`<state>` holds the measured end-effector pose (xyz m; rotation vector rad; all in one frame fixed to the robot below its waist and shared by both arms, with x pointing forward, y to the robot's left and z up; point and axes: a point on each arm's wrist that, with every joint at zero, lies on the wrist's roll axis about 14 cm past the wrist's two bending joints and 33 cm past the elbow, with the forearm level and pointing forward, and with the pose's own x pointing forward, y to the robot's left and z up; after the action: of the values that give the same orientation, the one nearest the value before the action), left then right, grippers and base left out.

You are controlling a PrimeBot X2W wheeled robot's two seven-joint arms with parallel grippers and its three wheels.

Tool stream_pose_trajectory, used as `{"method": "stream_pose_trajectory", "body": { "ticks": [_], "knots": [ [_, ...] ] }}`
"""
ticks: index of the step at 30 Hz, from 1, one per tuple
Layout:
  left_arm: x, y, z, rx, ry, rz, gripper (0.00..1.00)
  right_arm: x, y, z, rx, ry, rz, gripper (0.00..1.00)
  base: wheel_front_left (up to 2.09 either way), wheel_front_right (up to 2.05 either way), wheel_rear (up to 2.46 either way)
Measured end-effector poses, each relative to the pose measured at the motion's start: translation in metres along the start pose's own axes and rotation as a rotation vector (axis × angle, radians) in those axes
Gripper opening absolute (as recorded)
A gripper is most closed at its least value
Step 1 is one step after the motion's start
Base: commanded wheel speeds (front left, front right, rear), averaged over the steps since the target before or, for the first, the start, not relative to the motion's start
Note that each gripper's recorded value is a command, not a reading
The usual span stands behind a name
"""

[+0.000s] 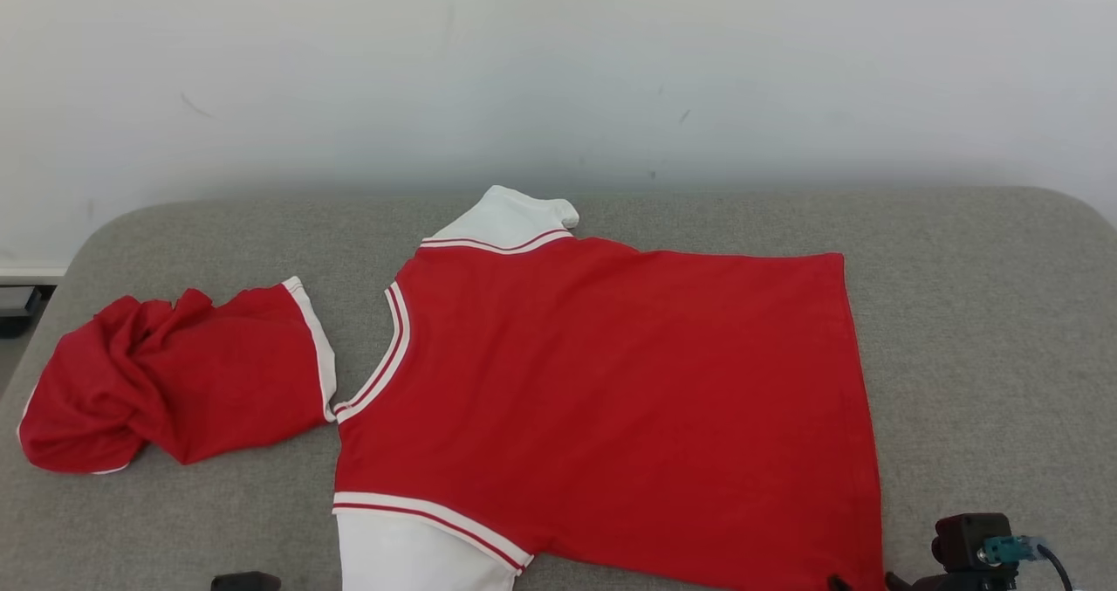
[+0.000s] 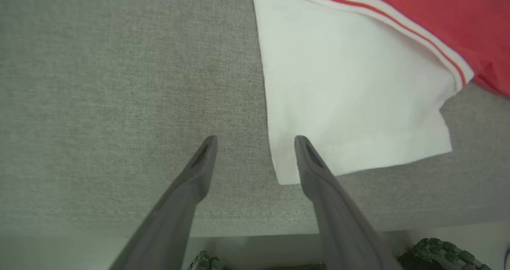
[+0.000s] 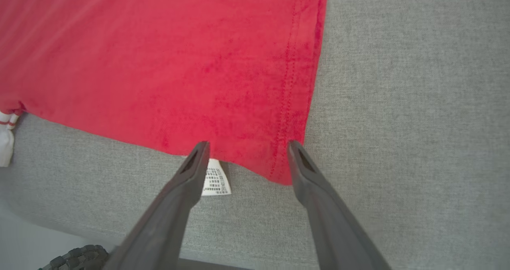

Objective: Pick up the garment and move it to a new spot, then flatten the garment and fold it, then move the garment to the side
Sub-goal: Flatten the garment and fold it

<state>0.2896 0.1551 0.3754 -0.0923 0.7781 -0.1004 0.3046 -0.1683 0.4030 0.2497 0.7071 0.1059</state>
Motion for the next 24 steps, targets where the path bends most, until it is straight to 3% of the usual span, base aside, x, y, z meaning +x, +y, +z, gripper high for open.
{"method": "stream_pose_trajectory", "body": {
  "ticks": [10,23,24],
  "knots": [
    [0.004,-0.006,-0.014,-0.015,0.100,-0.009,1.00,0.005,0.001,-0.017,0.003,0.097,-0.011,1.00,0.00,0.00,0.00],
    [0.013,-0.010,-0.007,-0.017,0.135,-0.018,1.00,0.013,-0.016,-0.018,0.052,0.121,-0.090,1.00,0.00,0.00,0.00],
    [0.013,-0.010,-0.007,-0.017,0.136,-0.019,0.63,0.013,-0.016,-0.018,0.056,0.121,-0.094,1.00,0.00,0.00,0.00]
  ]
}}
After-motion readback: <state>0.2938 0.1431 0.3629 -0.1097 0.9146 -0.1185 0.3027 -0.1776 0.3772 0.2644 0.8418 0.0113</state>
